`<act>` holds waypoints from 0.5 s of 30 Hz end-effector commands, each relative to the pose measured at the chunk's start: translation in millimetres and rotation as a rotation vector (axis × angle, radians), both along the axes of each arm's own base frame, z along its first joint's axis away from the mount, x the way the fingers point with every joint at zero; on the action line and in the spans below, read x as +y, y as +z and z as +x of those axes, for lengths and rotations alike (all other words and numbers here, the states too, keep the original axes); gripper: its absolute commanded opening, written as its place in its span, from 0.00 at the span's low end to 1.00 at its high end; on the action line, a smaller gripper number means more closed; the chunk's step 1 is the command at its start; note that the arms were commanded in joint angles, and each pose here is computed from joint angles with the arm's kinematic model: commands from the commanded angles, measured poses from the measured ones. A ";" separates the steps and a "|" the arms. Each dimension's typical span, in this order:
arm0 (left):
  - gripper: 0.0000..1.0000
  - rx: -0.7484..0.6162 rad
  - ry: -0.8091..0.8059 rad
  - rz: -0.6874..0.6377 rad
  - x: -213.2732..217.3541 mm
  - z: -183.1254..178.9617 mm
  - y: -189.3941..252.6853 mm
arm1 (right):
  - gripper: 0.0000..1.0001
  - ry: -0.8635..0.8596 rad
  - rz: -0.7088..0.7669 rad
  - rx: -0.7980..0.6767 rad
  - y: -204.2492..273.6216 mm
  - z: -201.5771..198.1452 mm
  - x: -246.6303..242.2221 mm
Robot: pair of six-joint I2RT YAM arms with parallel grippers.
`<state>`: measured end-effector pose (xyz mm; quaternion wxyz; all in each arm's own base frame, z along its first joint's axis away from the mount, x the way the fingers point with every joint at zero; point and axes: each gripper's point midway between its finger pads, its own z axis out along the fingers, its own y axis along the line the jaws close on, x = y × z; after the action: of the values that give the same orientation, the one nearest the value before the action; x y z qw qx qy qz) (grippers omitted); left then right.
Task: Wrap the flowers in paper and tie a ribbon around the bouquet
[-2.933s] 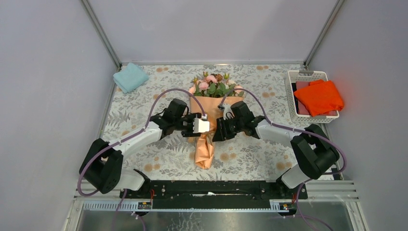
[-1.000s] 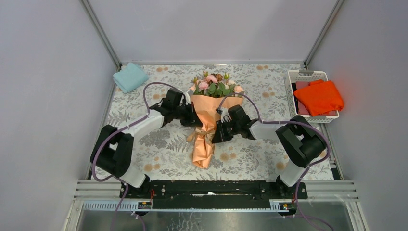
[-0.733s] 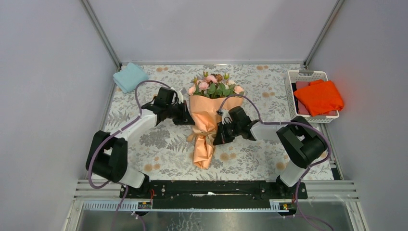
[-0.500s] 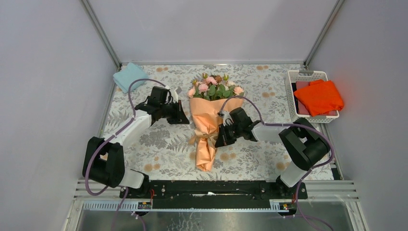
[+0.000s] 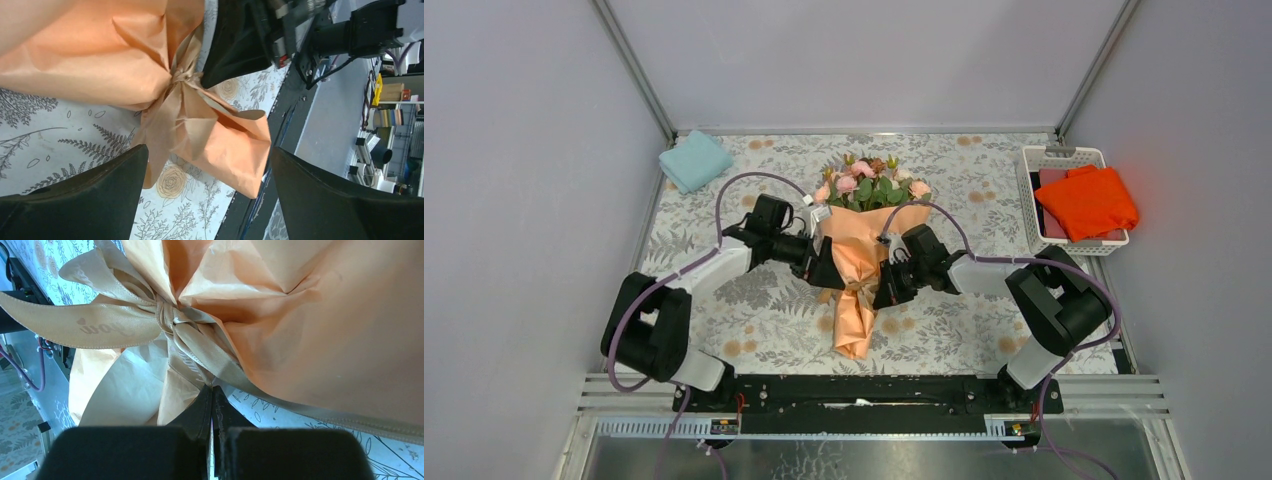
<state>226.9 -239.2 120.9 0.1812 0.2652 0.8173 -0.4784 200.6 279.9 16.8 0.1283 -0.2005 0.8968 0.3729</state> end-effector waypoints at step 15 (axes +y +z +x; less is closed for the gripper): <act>0.00 -0.021 -0.001 -0.024 -14.7 5.1 -3.1 | 0.00 0.020 -0.002 -0.014 7.1 -5.0 -3.9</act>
<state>230.4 -267.6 106.6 0.1819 0.2582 0.8090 -0.4958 200.7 279.6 16.9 0.1300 -0.2043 0.8959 0.3724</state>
